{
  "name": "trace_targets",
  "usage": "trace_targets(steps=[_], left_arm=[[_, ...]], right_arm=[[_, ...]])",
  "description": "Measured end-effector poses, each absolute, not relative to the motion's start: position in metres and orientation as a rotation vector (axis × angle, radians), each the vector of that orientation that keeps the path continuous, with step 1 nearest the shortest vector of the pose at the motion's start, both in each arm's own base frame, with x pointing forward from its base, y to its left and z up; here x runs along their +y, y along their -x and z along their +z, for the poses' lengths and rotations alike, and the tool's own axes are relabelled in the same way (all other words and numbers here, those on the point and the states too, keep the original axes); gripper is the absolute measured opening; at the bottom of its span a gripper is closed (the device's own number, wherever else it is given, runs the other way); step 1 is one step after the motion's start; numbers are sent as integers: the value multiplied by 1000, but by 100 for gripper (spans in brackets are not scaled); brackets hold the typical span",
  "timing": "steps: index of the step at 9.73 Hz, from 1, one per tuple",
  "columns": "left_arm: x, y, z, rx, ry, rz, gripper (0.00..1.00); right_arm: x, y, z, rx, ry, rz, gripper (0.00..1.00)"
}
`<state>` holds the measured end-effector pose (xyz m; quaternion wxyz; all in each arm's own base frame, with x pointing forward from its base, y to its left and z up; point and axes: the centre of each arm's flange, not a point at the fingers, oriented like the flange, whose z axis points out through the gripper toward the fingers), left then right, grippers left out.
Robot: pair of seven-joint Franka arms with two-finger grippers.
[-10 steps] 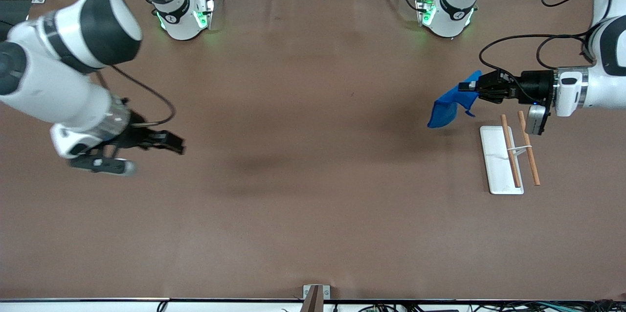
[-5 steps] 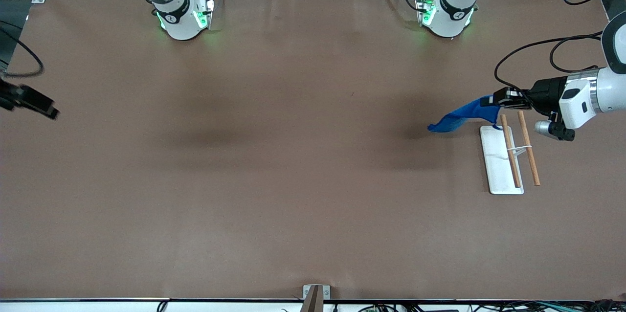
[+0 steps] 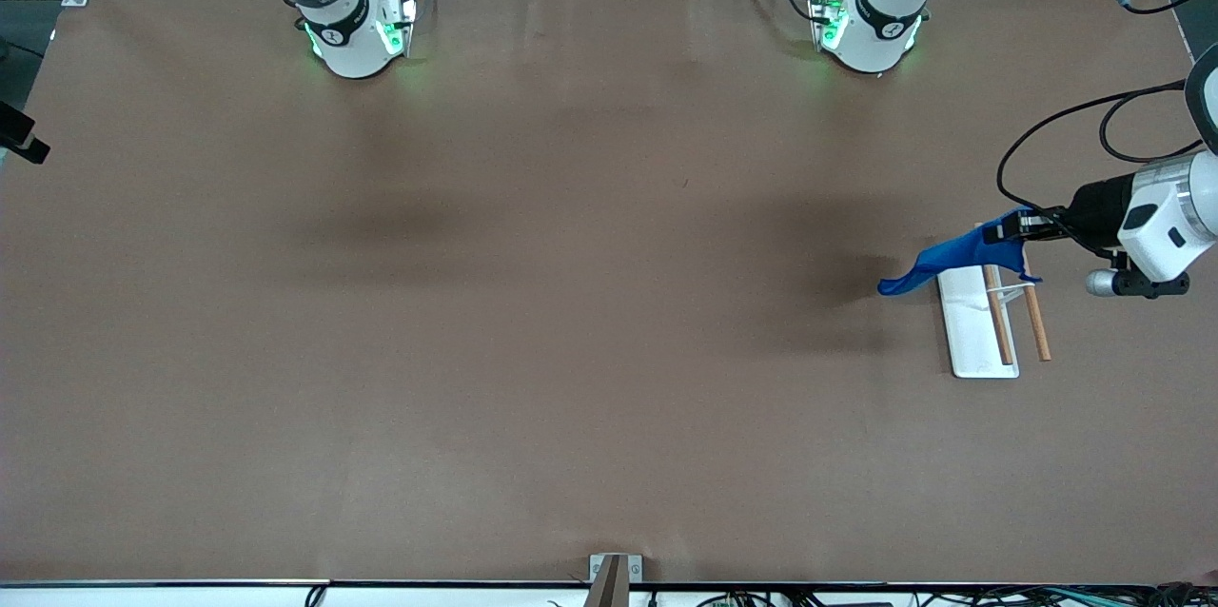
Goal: Right arm passes towel to left arm to hang
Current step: 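Move the towel with the left gripper over the wooden dowels while the right retracts, then lower the towel over the dowels and open the left gripper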
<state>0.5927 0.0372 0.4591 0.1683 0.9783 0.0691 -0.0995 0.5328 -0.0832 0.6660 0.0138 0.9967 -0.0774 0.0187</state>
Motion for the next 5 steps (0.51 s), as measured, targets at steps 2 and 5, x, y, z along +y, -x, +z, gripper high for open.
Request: trace_targets(steps=[2, 5], left_arm=[[47, -594, 459, 360, -2845, -280, 3], [103, -594, 455, 737, -2821, -162, 3]], right_arm=[[-82, -537, 662, -235, -3103, 80, 100], [-82, -538, 663, -235, -3103, 90, 100]])
